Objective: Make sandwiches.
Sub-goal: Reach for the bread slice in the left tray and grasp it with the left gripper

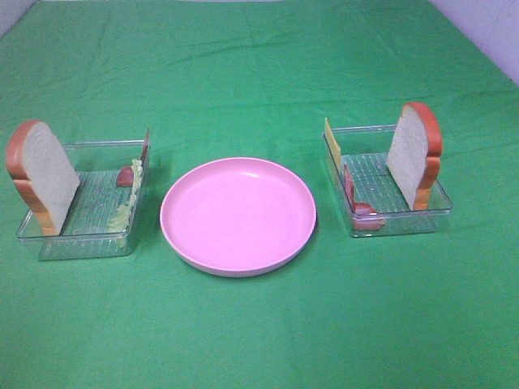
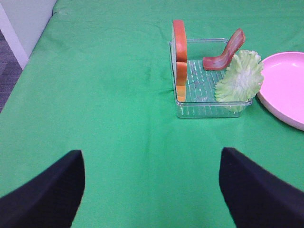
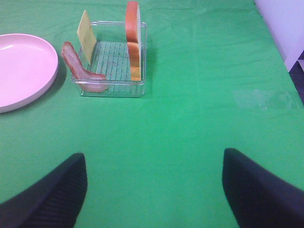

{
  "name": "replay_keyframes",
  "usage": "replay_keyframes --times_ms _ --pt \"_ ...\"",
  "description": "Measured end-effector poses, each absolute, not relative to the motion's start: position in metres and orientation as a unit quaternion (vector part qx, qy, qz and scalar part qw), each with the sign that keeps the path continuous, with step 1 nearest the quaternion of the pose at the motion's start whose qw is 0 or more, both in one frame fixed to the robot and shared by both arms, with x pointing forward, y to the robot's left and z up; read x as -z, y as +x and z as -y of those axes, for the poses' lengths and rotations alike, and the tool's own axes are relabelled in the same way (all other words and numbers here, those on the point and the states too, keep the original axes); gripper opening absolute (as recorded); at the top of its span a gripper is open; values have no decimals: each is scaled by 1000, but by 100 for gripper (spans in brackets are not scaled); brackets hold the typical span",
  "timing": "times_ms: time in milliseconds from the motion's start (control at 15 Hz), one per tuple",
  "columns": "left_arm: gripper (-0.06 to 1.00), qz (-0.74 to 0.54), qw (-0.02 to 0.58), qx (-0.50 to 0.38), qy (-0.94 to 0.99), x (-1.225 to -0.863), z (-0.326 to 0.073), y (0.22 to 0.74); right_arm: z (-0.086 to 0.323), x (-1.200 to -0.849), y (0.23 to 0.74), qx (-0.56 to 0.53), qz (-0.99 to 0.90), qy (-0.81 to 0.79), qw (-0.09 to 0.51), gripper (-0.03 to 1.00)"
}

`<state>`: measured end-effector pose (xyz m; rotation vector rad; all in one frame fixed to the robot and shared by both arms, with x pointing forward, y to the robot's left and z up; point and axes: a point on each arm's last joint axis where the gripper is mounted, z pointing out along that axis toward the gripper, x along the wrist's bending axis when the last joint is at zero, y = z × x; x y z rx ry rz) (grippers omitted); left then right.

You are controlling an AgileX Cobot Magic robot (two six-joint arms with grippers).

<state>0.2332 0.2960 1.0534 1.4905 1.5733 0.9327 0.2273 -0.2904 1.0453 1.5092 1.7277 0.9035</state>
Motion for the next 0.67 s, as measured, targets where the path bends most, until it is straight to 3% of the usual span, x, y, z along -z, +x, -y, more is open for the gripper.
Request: replay_keyframes --times_ms 667 --pt "74 -616 381 -365 584 -1053 -296 233 290 -1045 227 -346 -661 577 332 74"
